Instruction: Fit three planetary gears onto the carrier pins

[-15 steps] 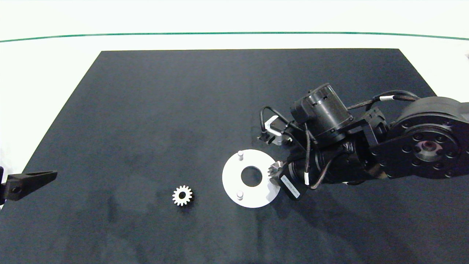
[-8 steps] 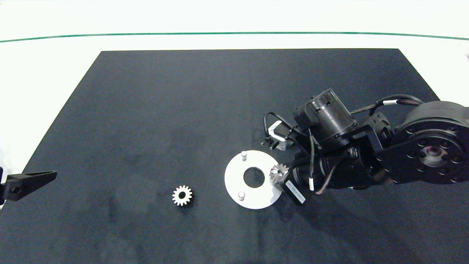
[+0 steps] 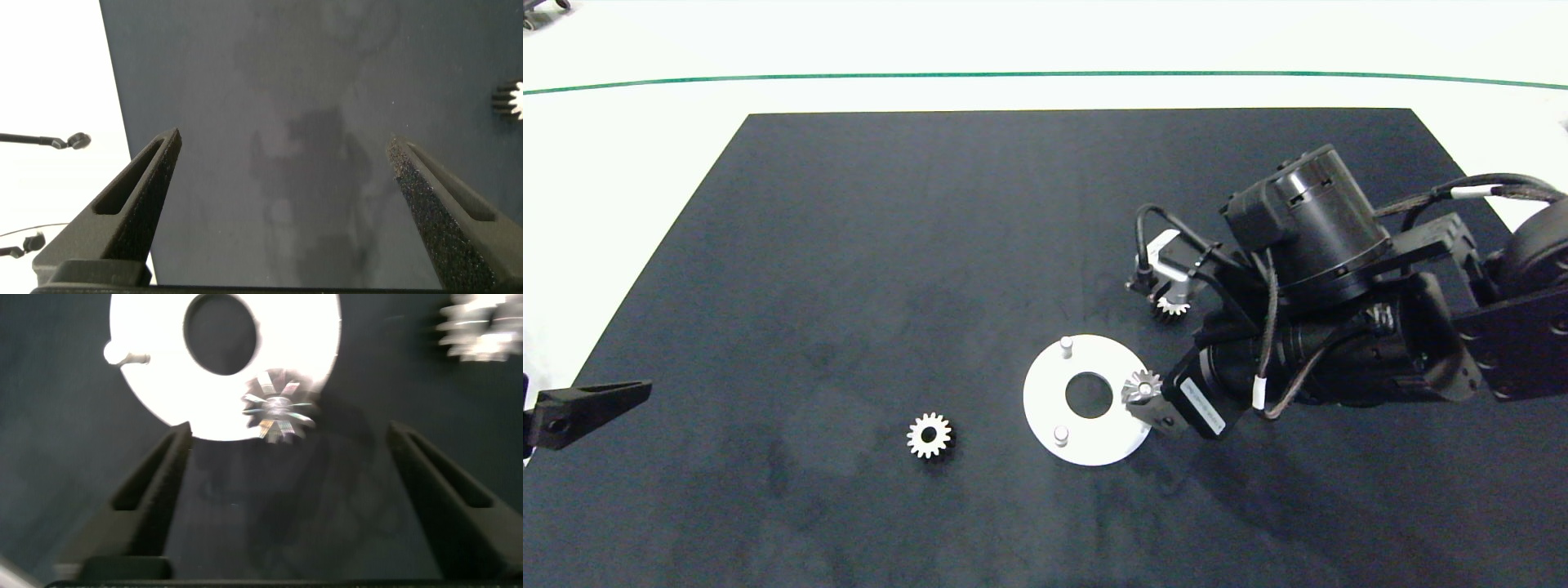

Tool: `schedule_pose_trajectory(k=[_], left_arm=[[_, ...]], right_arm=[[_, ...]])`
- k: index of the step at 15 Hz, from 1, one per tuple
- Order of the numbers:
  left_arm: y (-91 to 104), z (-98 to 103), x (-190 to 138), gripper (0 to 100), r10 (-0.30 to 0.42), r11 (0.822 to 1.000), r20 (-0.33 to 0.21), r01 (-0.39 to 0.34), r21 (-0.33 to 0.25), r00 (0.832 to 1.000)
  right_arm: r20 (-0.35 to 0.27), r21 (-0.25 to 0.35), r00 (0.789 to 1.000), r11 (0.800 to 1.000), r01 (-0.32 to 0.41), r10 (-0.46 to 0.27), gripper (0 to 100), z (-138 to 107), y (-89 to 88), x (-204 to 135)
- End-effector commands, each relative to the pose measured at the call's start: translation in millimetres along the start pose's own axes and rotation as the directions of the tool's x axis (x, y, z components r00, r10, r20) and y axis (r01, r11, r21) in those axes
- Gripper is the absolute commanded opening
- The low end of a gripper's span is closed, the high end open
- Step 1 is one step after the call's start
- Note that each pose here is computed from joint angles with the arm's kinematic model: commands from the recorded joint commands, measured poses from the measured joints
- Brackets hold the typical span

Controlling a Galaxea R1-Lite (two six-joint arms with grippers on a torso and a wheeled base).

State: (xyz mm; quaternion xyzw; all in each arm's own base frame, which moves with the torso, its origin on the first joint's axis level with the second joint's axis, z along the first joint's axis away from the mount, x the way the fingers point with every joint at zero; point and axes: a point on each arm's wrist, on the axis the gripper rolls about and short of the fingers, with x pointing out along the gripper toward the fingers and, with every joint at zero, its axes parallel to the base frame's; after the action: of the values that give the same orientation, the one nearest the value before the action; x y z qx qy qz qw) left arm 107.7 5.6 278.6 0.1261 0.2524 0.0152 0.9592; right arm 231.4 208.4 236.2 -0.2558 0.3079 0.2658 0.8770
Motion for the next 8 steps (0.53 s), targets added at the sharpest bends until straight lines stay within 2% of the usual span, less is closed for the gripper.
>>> schedule_pose_trajectory(k=[1,2,4,6,8], left_arm=[[0.2,0.7,-1.6,100,0.002,1.000,0.005,-0.002,0.001,1.000],[0.0,0.7,-1.6,100,-0.001,1.000,0.006,0.001,0.002,1.000],[-0.2,0.8,-1.1,100,-0.003,1.000,0.005,0.003,0.003,1.000],[-2.5,1.3,-1.3,100,-0.021,1.000,0.008,0.021,0.012,1.000],[-2.5,1.0,-3.1,100,-0.021,1.000,0.015,0.021,0.009,1.000]], right_arm=[[0.084,0.068,0.994,0.996,0.059,-0.065,100,15.6,-24.3,-17.0],[0.133,0.122,0.986,0.989,0.084,-0.100,100,31.7,-37.8,-18.0],[0.179,0.225,0.976,0.971,0.085,-0.126,100,52.3,-46.0,-11.5],[0.152,0.237,0.979,0.966,0.100,-0.139,100,53.8,-52.5,2.1],[0.085,0.235,0.986,0.965,0.118,-0.141,100,46.3,-58.3,11.1]])
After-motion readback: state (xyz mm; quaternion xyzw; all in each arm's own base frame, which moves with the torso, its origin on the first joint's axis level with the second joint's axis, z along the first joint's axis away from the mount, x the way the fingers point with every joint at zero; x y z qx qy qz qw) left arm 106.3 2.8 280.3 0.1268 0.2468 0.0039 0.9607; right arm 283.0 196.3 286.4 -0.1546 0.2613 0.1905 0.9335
